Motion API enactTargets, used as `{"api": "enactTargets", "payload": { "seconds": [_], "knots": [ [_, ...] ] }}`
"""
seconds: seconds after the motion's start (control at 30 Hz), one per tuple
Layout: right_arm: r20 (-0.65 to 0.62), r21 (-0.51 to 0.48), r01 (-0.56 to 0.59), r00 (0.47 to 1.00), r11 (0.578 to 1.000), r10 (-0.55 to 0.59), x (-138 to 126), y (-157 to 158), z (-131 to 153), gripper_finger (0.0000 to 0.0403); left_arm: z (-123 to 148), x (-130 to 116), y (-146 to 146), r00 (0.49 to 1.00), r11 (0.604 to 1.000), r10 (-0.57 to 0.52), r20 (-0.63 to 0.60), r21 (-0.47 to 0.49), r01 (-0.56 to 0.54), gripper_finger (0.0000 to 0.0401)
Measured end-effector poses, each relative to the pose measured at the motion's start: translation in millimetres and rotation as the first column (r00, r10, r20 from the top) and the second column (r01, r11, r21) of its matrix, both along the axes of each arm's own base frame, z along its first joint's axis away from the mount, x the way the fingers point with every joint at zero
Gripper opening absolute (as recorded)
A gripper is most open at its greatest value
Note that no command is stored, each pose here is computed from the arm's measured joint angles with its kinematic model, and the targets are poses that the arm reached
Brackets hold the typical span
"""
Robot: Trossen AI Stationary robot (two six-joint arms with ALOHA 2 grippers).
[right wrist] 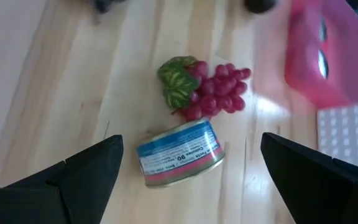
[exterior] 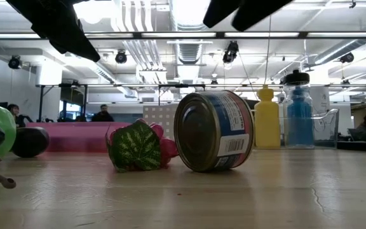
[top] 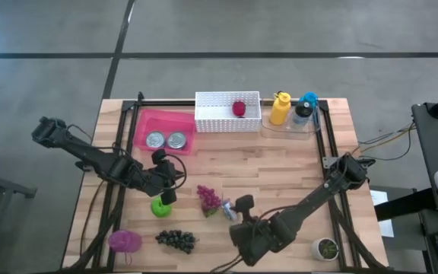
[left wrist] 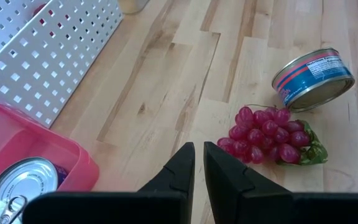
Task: Pick & Place Food Item
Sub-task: Put the blue pink tuna can into the pink bin
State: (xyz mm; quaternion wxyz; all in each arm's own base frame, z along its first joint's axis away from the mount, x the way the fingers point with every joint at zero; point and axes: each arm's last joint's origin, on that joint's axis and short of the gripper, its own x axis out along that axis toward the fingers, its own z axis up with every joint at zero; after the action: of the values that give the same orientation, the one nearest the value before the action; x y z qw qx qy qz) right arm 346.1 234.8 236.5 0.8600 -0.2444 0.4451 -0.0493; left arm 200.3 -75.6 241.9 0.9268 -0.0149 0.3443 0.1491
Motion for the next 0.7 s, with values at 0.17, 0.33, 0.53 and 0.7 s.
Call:
{"api": "enactTargets", "payload": {
  "seconds": [0.17, 0.33, 0.53, 0.7],
  "knots": [
    [-0.088, -0.071, -0.166, 0.983, 0.983, 0.16, 0, 1, -1, 0.038, 0, 0, 0, 1.0, 1.0, 0.0, 0.0, 0.0, 0.0, 0.0039],
    [-0.181, -0.181, -0.344, 0.933, 0.921, 0.312, -1, 1, -1, 0.038, 0, 0, 0, 1.0, 1.0, 0.0, 0.0, 0.0, 0.0, 0.0039],
    [-0.283, -0.191, -0.508, 0.848, 0.84, 0.448, 4, -5, -3, 0.038, 0, 0, 0, 1.0, 1.0, 0.0, 0.0, 0.0, 0.0, 0.0039],
    [-0.347, -0.129, -0.629, 0.753, 0.767, 0.559, 13, -19, -4, 0.038, 0, 0, 0, 1.0, 1.0, 0.0, 0.0, 0.0, 0.0, 0.0039]
  ]
}}
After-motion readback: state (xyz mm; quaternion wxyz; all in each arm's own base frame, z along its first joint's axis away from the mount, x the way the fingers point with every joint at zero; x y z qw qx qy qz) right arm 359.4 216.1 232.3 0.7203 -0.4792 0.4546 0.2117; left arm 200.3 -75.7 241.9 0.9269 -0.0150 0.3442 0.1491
